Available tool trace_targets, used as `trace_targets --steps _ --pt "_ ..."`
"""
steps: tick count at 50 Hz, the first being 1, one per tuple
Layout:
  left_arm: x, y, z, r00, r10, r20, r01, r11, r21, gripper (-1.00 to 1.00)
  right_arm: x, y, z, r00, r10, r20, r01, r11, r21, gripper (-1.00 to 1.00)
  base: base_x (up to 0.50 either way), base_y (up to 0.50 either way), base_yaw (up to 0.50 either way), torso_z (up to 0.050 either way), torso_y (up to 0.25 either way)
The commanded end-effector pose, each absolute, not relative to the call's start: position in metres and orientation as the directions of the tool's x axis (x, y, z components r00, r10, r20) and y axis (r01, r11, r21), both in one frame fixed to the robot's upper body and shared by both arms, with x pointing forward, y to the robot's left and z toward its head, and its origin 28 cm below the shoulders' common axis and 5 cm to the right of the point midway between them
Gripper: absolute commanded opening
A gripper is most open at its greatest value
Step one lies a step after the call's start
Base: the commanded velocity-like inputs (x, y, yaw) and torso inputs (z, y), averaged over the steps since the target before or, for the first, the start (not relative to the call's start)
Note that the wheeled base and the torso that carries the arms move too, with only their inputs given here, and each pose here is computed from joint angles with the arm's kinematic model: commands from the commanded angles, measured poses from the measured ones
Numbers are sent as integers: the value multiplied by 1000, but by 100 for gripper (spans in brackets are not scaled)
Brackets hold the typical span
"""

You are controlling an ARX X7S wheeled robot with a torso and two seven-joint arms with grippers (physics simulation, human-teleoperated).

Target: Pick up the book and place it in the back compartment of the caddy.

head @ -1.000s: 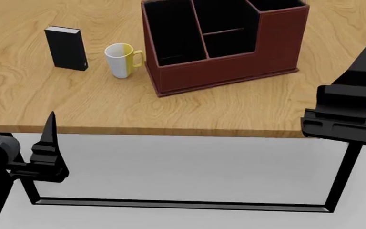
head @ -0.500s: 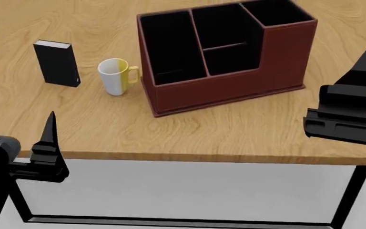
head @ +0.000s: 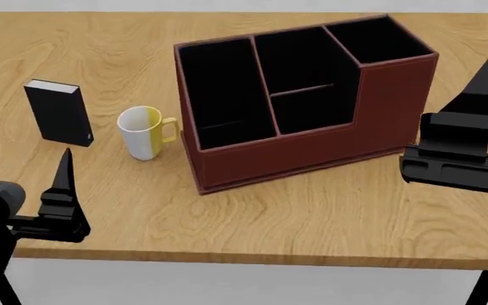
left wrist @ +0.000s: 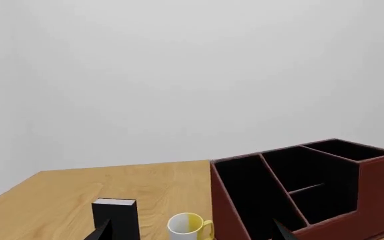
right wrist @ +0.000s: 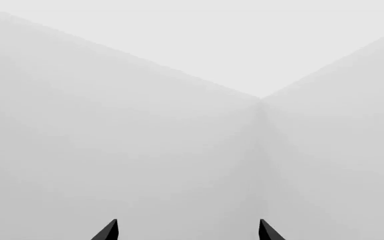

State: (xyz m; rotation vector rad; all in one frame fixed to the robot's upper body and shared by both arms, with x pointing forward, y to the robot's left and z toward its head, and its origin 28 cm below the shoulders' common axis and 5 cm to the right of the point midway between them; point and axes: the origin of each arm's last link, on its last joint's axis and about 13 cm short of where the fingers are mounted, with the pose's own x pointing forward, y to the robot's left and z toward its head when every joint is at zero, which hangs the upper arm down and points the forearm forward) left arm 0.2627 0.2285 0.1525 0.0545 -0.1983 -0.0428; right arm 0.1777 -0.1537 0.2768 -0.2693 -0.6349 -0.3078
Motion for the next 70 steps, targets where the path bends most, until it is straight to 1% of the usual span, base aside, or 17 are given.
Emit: trace_targets --steps 1,70 --pt "263 229 152 979 -47 196 36 998 59 100 177 -153 277 763 -196 616 360 920 -153 100 375 0 0 0 0" --pt "264 229 150 980 -40 197 29 998 60 100 176 -154 275 766 -200 610 361 920 -151 100 374 0 0 0 1"
